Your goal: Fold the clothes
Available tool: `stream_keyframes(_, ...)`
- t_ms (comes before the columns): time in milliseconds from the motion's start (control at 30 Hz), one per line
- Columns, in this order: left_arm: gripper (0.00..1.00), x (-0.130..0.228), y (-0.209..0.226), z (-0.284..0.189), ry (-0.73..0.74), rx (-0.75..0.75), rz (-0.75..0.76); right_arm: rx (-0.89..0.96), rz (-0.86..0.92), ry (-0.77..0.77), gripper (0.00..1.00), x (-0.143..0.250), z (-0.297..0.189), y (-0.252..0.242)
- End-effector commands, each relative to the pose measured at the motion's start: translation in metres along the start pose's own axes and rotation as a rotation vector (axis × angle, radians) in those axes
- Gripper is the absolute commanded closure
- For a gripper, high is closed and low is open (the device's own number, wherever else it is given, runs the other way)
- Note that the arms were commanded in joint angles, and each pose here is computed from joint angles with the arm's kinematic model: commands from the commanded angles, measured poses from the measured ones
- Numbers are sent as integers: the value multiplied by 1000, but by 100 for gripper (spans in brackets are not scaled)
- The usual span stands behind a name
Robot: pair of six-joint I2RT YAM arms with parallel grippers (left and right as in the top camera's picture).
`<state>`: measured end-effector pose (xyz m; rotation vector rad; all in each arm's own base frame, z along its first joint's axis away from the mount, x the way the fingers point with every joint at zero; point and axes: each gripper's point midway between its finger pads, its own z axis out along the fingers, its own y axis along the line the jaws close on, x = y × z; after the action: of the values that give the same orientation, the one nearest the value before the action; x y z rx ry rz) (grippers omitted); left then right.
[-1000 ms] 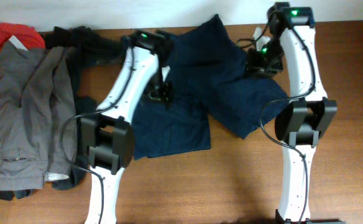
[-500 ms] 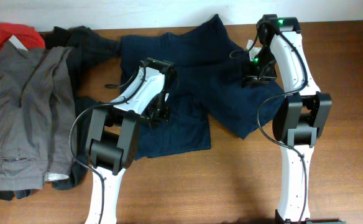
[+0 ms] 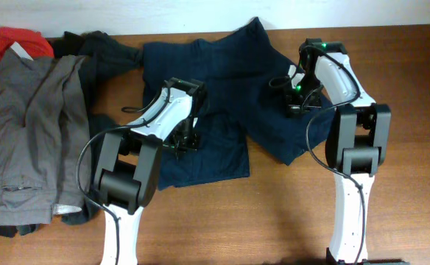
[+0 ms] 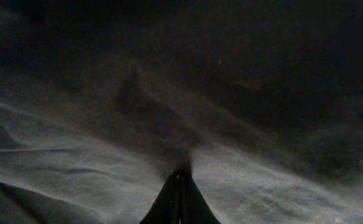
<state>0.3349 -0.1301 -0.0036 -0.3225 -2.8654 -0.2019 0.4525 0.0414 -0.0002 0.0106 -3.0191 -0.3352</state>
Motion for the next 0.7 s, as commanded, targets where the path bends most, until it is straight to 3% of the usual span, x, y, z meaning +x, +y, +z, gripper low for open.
stream_keyframes(0, 99, 23, -6, 46, 143, 20, -7, 20, 40, 10, 96, 1, 19, -20)
stream_keyframes(367, 99, 61, -17, 71, 255, 40, 14, 18, 127, -168, 96, -37, 11, -77)
stream_keyframes(667, 99, 90, -14, 86, 343, 35, 14, 23, 123, -227, 96, -50, 7, -85)
